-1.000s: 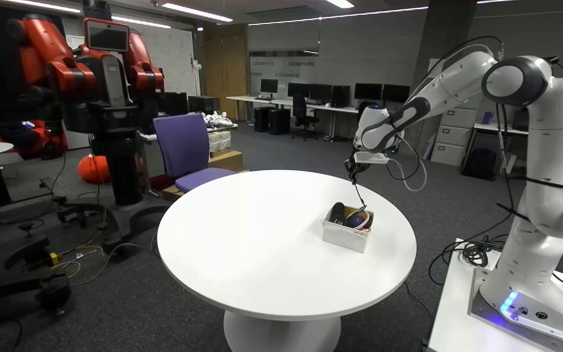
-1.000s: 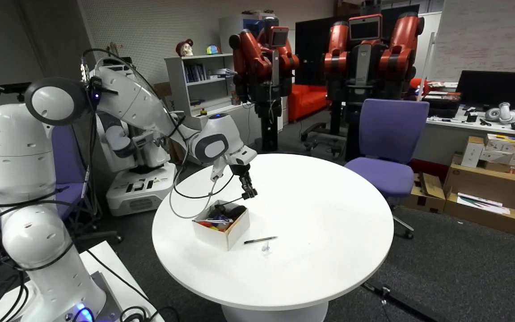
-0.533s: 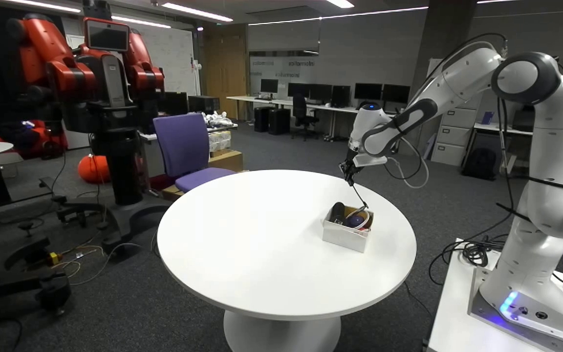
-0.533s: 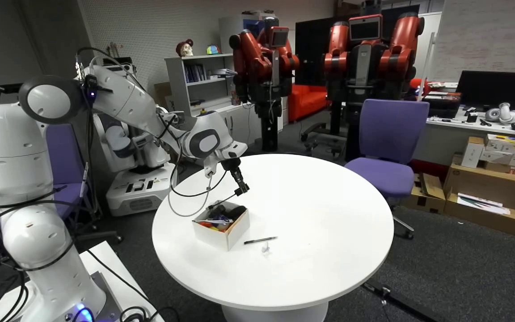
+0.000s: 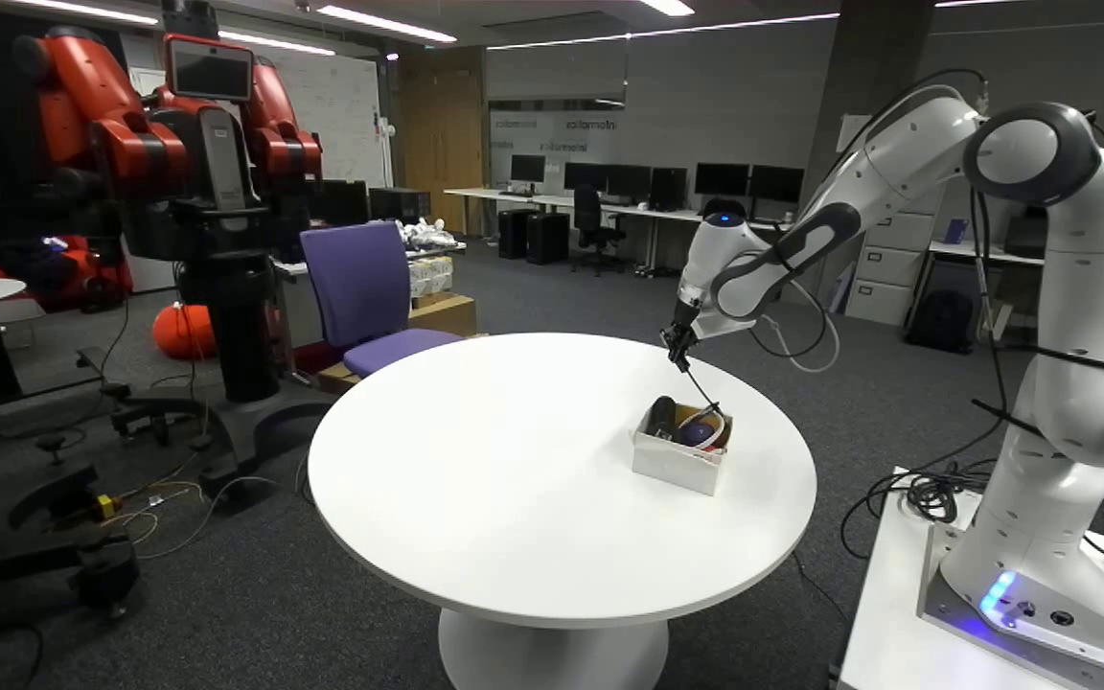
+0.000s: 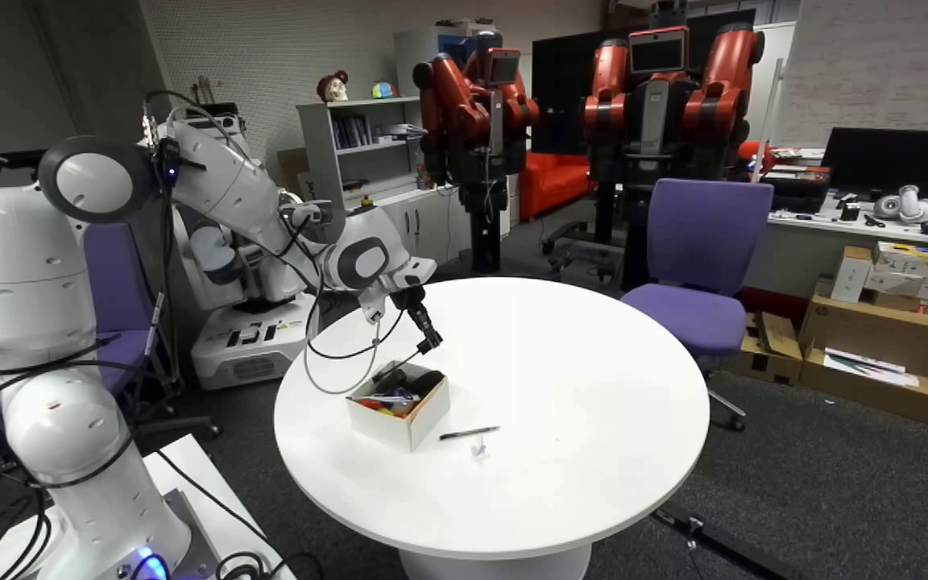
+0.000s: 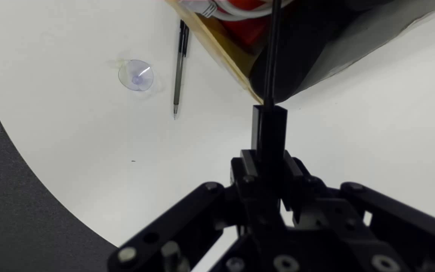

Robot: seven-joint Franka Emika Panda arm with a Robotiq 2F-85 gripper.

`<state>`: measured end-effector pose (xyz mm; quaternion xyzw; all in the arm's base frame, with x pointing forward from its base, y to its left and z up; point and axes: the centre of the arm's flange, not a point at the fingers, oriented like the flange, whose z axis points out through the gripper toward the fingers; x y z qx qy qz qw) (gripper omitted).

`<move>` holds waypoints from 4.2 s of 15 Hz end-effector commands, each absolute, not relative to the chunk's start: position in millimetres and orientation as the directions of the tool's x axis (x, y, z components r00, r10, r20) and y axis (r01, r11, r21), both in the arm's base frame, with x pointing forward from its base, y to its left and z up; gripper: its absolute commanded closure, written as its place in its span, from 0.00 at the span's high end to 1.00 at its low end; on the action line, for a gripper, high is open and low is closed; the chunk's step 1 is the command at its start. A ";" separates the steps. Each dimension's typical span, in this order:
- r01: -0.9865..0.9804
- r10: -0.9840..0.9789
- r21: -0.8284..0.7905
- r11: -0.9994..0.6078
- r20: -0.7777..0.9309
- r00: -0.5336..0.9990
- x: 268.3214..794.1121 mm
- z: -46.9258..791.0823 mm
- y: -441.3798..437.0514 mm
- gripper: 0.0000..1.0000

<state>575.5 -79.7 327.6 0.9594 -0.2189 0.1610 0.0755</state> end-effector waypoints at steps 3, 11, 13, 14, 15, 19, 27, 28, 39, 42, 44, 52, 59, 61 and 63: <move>-0.390 -0.347 0.066 -0.918 0.341 0.874 561.2 306.9 -60.3 0.05; -0.372 -0.331 0.085 -0.924 0.309 0.892 561.3 280.3 -44.2 0.05; -0.374 -0.334 0.083 -0.924 0.303 0.892 561.8 275.3 -41.0 0.05; -0.377 -0.338 0.079 -0.923 0.303 0.891 562.2 274.3 -40.3 0.05; -0.378 -0.340 0.078 -0.922 0.303 0.891 562.7 273.3 -40.0 0.05; -0.386 -0.346 0.081 -0.919 0.304 0.888 564.9 269.3 -40.9 0.11; -0.393 -0.352 0.091 -0.915 0.296 0.888 563.0 269.5 -46.3 0.89; -0.392 -0.352 0.092 -0.915 0.295 0.888 562.6 269.4 -46.9 0.96; -0.410 -0.394 0.077 -0.909 0.169 0.904 552.8 262.3 -128.5 1.00; -0.506 -0.499 0.066 -0.860 0.097 0.861 549.3 260.4 -180.1 1.00; -0.585 -0.582 0.071 -0.808 0.059 0.811 547.6 256.1 -207.3 1.00; -0.779 -0.779 0.049 -0.626 0.002 0.626 590.3 206.9 -255.0 1.00; -0.812 -0.816 0.130 -0.569 0.033 0.577 590.4 171.7 -287.5 1.00; -0.811 -0.816 0.142 -0.568 0.035 0.577 586.6 165.5 -292.1 1.00; -0.809 -0.814 0.140 -0.571 0.032 0.580 585.7 160.8 -292.3 1.00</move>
